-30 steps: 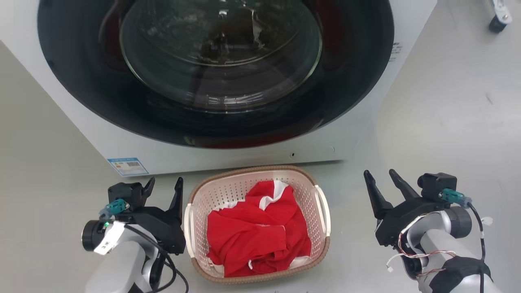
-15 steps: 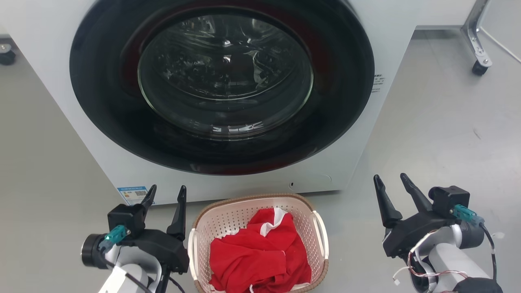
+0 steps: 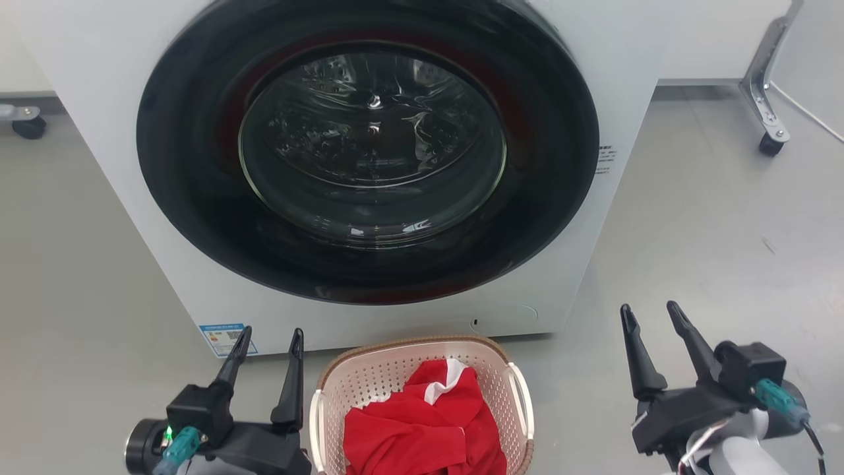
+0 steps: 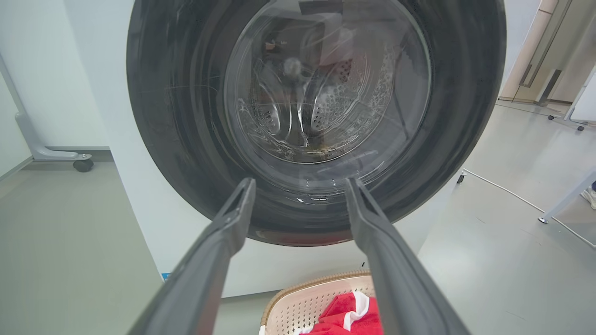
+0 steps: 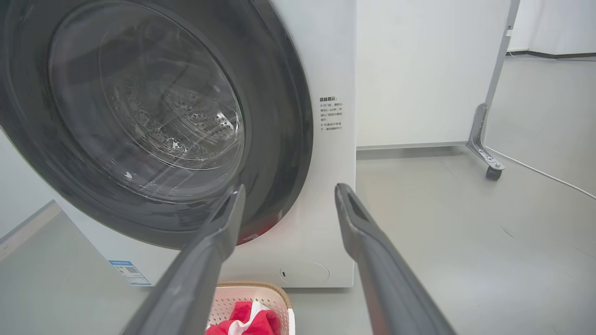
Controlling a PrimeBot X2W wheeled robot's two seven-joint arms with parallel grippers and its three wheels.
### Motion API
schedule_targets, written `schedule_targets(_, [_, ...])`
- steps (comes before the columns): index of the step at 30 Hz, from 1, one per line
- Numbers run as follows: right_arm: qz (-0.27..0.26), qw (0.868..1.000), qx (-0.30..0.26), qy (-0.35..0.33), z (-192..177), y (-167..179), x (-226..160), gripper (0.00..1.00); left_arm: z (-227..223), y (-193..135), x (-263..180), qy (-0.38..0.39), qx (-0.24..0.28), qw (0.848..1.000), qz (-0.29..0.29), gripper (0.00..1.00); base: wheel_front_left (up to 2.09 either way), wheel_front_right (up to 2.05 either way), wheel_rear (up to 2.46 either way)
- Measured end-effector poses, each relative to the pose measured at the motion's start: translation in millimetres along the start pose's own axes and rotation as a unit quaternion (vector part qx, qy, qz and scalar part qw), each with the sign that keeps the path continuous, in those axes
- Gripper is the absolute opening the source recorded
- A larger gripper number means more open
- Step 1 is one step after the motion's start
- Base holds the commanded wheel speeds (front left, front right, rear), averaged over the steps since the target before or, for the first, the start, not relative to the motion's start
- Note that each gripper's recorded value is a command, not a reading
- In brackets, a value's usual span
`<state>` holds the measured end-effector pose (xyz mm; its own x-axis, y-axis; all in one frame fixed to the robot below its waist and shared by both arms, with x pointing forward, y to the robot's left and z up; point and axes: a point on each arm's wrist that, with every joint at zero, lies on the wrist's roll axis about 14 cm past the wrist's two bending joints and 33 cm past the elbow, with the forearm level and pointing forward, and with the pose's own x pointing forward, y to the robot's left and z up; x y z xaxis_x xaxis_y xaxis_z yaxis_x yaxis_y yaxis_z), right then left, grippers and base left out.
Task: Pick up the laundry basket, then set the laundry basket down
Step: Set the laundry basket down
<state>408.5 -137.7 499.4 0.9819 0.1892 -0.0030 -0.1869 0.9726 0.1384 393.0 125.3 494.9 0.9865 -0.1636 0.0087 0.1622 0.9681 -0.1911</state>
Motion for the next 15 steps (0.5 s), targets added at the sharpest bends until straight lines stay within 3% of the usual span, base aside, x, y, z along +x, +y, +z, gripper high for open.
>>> schedule_targets(15, [-0.008, 1.000, -0.005, -0.029, 10.1, 2.7, -32.3, 1.00, 6.7, 6.6, -30.4, -0.017, -0.004, 1.000, 0.024, 1.00, 0.00, 0.00, 0.00])
